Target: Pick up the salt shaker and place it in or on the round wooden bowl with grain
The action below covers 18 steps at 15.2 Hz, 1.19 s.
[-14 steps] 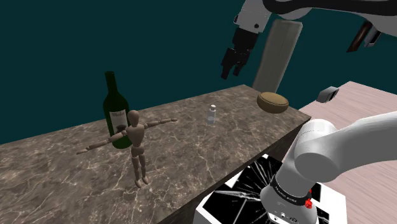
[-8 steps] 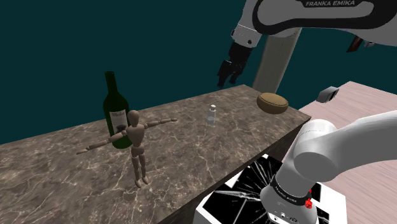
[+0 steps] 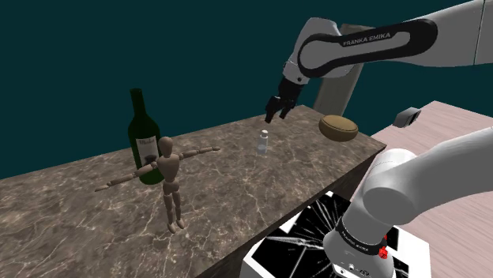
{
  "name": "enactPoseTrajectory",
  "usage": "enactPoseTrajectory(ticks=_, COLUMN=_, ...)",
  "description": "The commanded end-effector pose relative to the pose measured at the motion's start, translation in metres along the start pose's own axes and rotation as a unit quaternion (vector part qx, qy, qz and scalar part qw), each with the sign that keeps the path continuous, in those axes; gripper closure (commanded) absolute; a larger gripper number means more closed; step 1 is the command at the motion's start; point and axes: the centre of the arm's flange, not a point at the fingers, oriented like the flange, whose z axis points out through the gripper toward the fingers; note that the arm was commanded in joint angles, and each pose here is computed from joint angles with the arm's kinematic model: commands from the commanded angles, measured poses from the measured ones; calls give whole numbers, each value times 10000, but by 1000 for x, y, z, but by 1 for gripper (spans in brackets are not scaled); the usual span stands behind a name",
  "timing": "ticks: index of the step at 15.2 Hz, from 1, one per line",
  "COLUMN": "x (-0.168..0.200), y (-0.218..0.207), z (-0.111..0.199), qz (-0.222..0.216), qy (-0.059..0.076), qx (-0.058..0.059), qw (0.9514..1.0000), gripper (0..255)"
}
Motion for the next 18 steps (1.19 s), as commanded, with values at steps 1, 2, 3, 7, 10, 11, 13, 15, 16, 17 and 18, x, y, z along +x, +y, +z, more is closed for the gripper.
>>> enactPoseTrajectory(ticks=1, x=2, y=13, z=25, qz=86, qy=73, qx=-3, qw=9999, gripper=0)
enactPoseTrajectory(ticks=2, x=4, y=20, z=36, qz=128, qy=103, qx=-2, qw=9999, gripper=0)
enactPoseTrajectory(ticks=3, x=6, y=26, z=47, qz=171, qy=132, qx=-2, qw=9998, gripper=0)
enactPoseTrajectory(ticks=7, x=14, y=53, z=91, qz=342, qy=252, qx=0, qw=9991, gripper=0)
enactPoseTrajectory(ticks=10, x=17, y=62, z=111, qz=398, qy=291, qx=0, qw=9988, gripper=0)
enactPoseTrajectory(ticks=11, x=17, y=62, z=116, qz=398, qy=291, qx=0, qw=9988, gripper=0)
enactPoseTrajectory(ticks=13, x=18, y=62, z=127, qz=398, qy=291, qx=0, qw=9988, gripper=0)
enactPoseTrajectory(ticks=15, x=19, y=62, z=137, qz=398, qy=291, qx=0, qw=9988, gripper=0)
enactPoseTrajectory(ticks=16, x=19, y=62, z=145, qz=398, qy=291, qx=0, qw=9988, gripper=0)
enactPoseTrajectory(ticks=17, x=19, y=62, z=145, qz=398, qy=291, qx=0, qw=9988, gripper=0)
enactPoseTrajectory(ticks=18, x=19, y=62, z=145, qz=398, qy=291, qx=0, qw=9988, gripper=0)
